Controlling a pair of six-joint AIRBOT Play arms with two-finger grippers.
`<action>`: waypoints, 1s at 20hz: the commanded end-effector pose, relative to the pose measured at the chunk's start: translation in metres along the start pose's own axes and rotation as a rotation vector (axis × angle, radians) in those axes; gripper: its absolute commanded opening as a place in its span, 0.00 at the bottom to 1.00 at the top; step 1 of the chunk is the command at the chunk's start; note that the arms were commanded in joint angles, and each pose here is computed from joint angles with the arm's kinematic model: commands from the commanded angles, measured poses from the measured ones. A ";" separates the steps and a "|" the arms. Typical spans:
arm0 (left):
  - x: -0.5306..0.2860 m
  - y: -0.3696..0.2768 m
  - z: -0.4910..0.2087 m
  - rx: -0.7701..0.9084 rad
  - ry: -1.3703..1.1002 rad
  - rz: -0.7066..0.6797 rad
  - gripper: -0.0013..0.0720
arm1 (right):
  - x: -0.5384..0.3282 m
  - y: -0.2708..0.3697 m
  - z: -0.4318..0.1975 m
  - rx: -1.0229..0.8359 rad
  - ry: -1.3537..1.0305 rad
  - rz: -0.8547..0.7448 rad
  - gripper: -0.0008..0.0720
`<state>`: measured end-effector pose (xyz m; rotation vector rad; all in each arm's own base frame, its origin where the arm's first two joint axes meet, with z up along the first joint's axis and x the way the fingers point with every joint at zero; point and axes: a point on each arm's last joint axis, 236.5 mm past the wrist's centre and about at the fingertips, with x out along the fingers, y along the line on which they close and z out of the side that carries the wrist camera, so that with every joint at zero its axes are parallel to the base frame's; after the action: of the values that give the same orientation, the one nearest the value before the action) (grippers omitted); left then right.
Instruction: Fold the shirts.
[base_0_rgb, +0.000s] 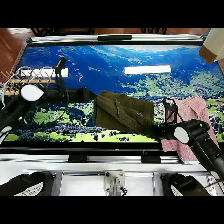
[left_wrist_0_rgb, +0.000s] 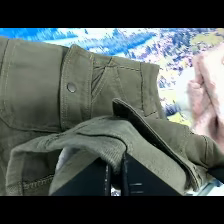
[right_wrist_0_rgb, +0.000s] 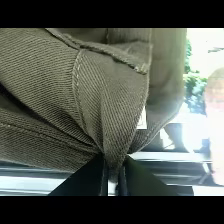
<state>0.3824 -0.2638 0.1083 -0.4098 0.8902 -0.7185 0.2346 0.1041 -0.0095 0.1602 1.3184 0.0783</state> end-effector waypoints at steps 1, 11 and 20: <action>0.012 0.009 -0.004 0.061 0.077 0.000 0.10 | 0.010 0.011 -0.002 0.019 0.060 0.077 0.13; -0.047 0.056 -0.191 0.023 0.558 0.256 0.09 | 0.003 0.006 -0.145 -0.093 0.588 0.038 0.13; -0.064 0.059 -0.269 -0.074 0.575 0.268 0.10 | -0.005 0.027 -0.179 -0.115 0.616 0.126 0.81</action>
<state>0.1688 -0.1868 -0.0420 -0.1159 1.4724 -0.5711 0.0734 0.1290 -0.0562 0.0624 1.9070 0.2636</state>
